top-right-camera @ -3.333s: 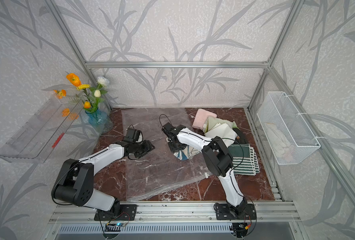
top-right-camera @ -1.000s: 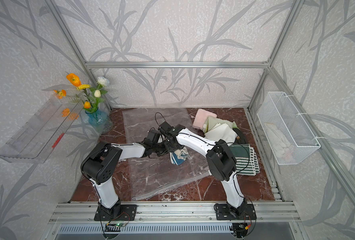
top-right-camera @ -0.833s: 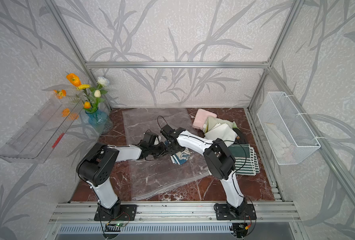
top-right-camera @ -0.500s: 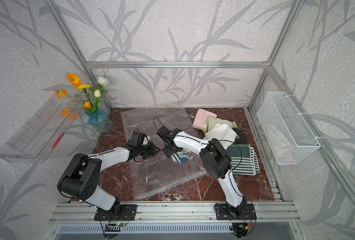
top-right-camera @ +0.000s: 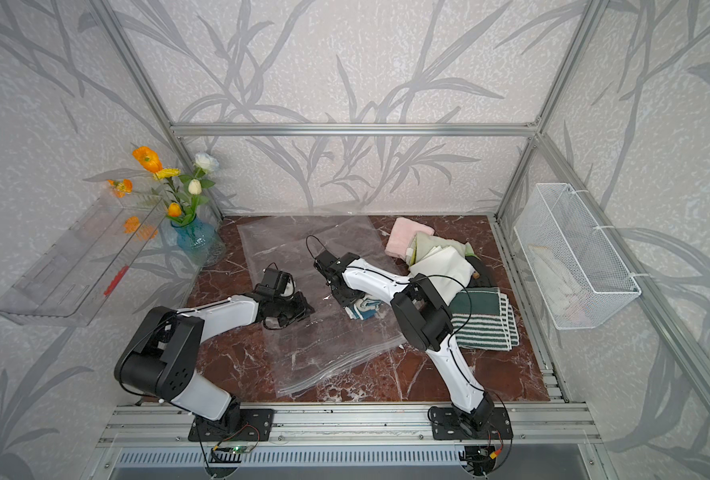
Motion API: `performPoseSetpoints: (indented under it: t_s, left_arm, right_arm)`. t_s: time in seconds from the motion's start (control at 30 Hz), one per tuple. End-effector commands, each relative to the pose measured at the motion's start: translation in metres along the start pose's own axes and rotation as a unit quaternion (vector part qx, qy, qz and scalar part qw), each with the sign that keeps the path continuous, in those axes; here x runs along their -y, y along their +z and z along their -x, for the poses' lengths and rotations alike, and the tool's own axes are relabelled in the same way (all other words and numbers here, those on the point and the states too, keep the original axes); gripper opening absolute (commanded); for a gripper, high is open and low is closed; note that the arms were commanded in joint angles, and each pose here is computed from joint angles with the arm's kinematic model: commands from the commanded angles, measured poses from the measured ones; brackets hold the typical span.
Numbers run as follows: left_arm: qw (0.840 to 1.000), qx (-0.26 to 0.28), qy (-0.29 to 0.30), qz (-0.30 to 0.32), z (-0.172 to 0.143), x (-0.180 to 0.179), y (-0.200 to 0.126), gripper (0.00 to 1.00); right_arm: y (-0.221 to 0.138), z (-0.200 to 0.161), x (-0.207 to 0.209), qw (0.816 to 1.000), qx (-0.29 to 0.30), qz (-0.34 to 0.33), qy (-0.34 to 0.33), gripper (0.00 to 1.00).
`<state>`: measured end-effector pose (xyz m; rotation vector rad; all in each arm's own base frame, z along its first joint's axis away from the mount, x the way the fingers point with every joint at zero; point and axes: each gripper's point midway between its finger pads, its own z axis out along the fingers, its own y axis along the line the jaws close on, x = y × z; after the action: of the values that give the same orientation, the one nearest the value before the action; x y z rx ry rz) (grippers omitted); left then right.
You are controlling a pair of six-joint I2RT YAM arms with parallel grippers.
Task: Place the folded towel into the vacuum bag
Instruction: Pick up the towel from the vacuum bag.
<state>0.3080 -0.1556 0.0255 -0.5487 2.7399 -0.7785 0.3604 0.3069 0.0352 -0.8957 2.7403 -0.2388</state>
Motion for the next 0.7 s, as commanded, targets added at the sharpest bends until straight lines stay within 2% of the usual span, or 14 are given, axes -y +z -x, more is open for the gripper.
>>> performPoseSetpoints:
  t_s: [0.0, 0.03, 0.13, 0.23, 0.33, 0.4, 0.47, 0.6, 0.67]
  left_arm:
    - [1.000, 0.008, 0.017, 0.020, 0.003, -0.004, -0.009, 0.24]
    - [1.000, 0.009, 0.017, 0.021, 0.003, -0.005, -0.009, 0.24]
    - [1.000, 0.010, 0.013, 0.020, 0.002, -0.005, -0.007, 0.24]
    - [1.000, 0.011, 0.011, 0.018, 0.002, -0.005, -0.006, 0.24]
    - [1.000, 0.010, 0.012, 0.019, 0.001, -0.005, -0.006, 0.24]
    - [1.000, 0.010, 0.014, 0.019, 0.001, -0.004, -0.006, 0.24]
    - [1.000, 0.008, 0.016, 0.019, 0.001, -0.003, -0.007, 0.24]
    - [0.999, 0.012, 0.021, 0.022, 0.002, -0.002, -0.011, 0.24]
    - [0.999, 0.010, 0.022, 0.023, 0.002, -0.002, -0.012, 0.24]
  right_arm:
    - [0.011, -0.029, 0.012, 0.998, -0.060, 0.026, -0.006, 0.31]
    - [0.007, -0.028, 0.010, 0.997, -0.060, 0.044, -0.005, 0.49]
    - [0.009, -0.029, 0.007, 0.996, -0.069, 0.047, -0.012, 0.73]
    - [0.018, -0.032, 0.011, 0.997, -0.075, 0.022, -0.011, 0.88]
    - [0.038, -0.038, 0.008, 0.996, -0.091, 0.017, -0.008, 0.90]
    - [0.058, -0.048, 0.009, 0.993, -0.122, 0.004, -0.009, 0.84]
    - [0.075, -0.059, 0.009, 0.989, -0.150, -0.001, -0.008, 0.72]
    - [0.080, -0.064, 0.006, 0.988, -0.152, 0.015, 0.004, 0.38]
    - [0.074, -0.061, 0.012, 0.988, -0.152, 0.014, 0.005, 0.26]
